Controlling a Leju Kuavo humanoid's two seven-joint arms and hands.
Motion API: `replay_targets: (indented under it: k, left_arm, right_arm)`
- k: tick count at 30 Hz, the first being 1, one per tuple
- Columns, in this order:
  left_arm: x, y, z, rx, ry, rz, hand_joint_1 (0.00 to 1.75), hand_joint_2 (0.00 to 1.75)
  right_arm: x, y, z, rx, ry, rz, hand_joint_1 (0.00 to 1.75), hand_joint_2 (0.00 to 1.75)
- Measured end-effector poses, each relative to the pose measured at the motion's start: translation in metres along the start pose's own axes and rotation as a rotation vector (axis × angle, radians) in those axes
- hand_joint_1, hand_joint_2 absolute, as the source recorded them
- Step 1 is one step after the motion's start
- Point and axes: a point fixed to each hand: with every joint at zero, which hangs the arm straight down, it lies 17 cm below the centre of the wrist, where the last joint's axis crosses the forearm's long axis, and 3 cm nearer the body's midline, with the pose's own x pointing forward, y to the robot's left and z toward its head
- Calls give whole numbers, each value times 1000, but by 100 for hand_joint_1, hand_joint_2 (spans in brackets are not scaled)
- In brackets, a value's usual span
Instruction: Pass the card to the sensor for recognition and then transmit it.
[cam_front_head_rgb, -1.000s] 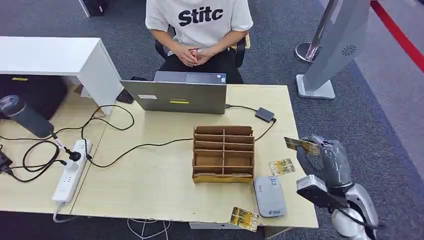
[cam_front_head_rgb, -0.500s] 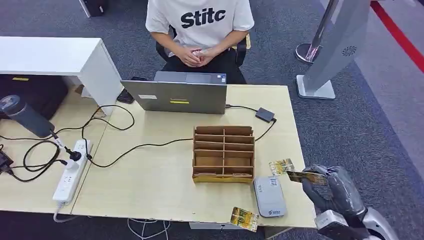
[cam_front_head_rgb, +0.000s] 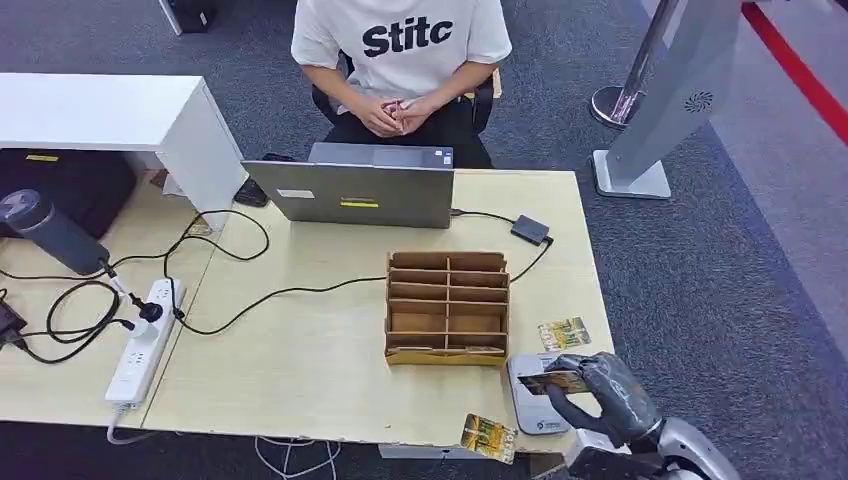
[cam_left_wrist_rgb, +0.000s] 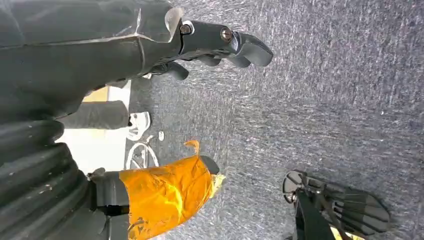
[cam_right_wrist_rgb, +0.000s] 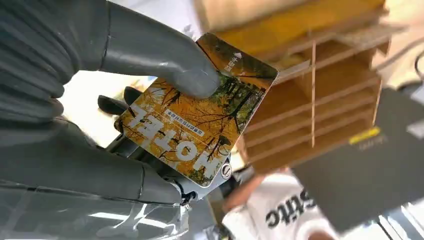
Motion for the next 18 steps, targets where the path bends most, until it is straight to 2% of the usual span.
replay_targets:
  k: [7,18]
  left_arm:
    - [0,0,0,-2,0,-8,0,175]
    - [0,0,0,-5,0,-11,0,175]
  right_arm:
    - [-10,29,-4,55,35,17,175,175]
    - [-25,37,2,78,82,36,175,175]
